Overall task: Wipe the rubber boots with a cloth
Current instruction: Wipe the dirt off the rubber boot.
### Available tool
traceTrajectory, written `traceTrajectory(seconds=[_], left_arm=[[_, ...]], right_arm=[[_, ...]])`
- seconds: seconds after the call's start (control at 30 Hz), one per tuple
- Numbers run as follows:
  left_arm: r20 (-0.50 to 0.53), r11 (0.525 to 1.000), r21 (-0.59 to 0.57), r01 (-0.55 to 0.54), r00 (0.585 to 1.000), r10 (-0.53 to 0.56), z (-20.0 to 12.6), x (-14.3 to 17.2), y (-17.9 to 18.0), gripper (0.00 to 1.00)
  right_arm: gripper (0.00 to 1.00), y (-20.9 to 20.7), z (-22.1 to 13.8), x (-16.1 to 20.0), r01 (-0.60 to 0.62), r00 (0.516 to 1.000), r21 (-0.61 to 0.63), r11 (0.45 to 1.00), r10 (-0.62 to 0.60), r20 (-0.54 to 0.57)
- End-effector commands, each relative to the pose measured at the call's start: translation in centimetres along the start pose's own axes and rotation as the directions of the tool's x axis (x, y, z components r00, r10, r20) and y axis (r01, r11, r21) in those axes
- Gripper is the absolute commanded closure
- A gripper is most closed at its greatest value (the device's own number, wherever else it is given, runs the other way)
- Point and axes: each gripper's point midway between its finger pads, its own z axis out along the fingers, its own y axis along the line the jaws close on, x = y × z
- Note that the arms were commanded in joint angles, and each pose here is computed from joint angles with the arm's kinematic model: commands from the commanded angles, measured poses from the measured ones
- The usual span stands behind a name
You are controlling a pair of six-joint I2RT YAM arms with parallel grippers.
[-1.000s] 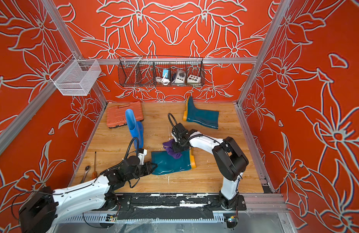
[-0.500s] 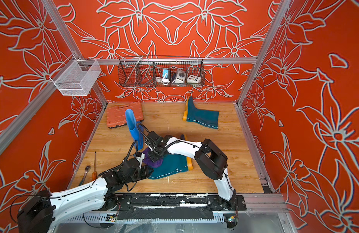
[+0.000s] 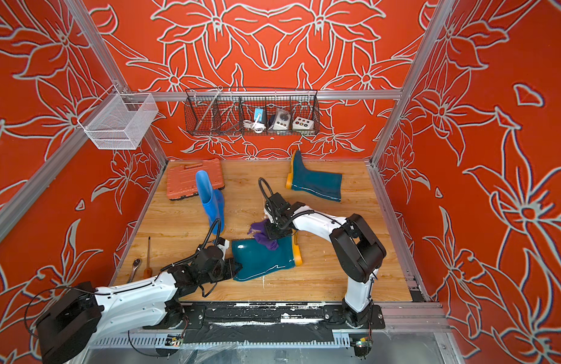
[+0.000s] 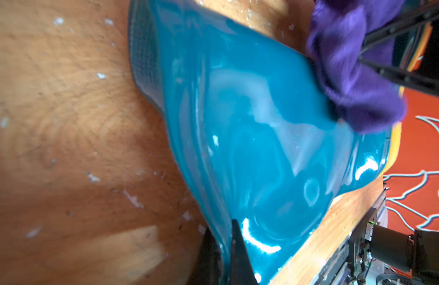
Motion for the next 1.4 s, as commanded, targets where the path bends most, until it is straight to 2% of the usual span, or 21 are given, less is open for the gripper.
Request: traceTrajectory(seconds=[0.0, 0.1, 0.17, 0.27, 0.33, 0.43, 0.5, 0.63, 0.83, 0.9, 1.0, 1.2, 1.27, 1.37], left_arm=[[-0.003, 0.998, 0.058, -0.019, 1.000, 0.019, 0.1, -0.5, -1.9, 1.00], [0.006, 0.999, 0.048, -0.017, 1.000, 0.017, 0.0, -0.7, -1.8, 1.00], [0.014, 0.999, 0.042, -0.018, 1.000, 0.017, -0.2, -0.8, -1.7, 1.00], [0.027, 0.999, 0.045, -0.019, 0.999, 0.018, -0.5, -0.9, -1.6, 1.00], [0.029, 0.999, 0.041, -0.019, 0.999, 0.017, -0.5, -0.8, -1.3, 1.00], [0.029, 0.999, 0.049, -0.018, 0.999, 0.017, -0.5, -0.8, -1.4, 1.00], [0.022, 0.998, 0.053, -0.015, 1.000, 0.014, -0.2, -0.7, -1.5, 1.00], [0.001, 0.998, 0.063, -0.015, 1.000, 0.015, 0.2, -0.6, -2.0, 1.00], [-0.006, 0.998, 0.070, -0.008, 1.000, 0.008, 0.3, -0.6, -2.2, 1.00], [-0.001, 0.998, 0.069, -0.010, 1.000, 0.010, 0.1, -0.7, -2.3, 1.00], [0.002, 0.998, 0.069, -0.014, 1.000, 0.014, -0.1, -0.7, -2.3, 1.00], [-0.005, 0.997, 0.079, 0.000, 1.000, 0.000, -0.1, -0.8, -2.7, 1.00], [-0.015, 0.996, 0.083, 0.015, 1.000, -0.014, -0.2, -0.8, -3.1, 1.00], [-0.024, 0.996, 0.084, 0.042, 0.999, -0.040, -0.3, -1.1, -3.7, 1.00]], right_arm=[[1.00, 5.9, 2.1, 0.4, 0.104, 0.994, -0.033, 0.994, -0.105, -0.033], [1.00, 9.0, 3.8, 0.7, 0.154, 0.987, -0.075, 0.985, -0.157, -0.040], [1.00, 8.6, 4.3, 0.9, 0.143, 0.988, -0.075, 0.987, -0.147, -0.049], [1.00, 4.8, 3.9, 1.6, 0.103, 0.992, -0.007, 0.995, -0.103, -0.073], [1.00, 0.8, 2.7, 2.1, 0.033, 0.997, 0.039, 0.999, -0.030, -0.070], [1.00, -4.1, 0.2, 2.4, -0.078, 0.996, 0.083, 0.993, 0.081, -0.025], [1.00, -5.1, -1.2, 2.1, -0.082, 0.997, 0.107, 0.991, 0.082, 0.011], [1.00, -2.3, -0.8, 1.0, -0.048, 0.999, 0.063, 0.997, 0.046, 0.025], [1.00, 8.0, 3.3, 0.5, 0.111, 0.993, -0.074, 0.991, -0.112, -0.019], [1.00, 8.3, 3.8, 0.5, 0.109, 0.993, -0.080, 0.991, -0.112, -0.025], [1.00, 4.8, 3.2, 0.8, 0.085, 0.996, -0.007, 0.996, -0.085, -0.032], [1.00, -6.3, -1.6, 1.5, -0.140, 0.990, 0.088, 0.986, 0.137, 0.033], [1.00, -7.8, -3.7, 1.6, -0.146, 0.988, 0.121, 0.982, 0.137, 0.074], [1.00, -6.8, -5.7, 1.9, -0.120, 0.986, 0.109, 0.987, 0.105, 0.131]])
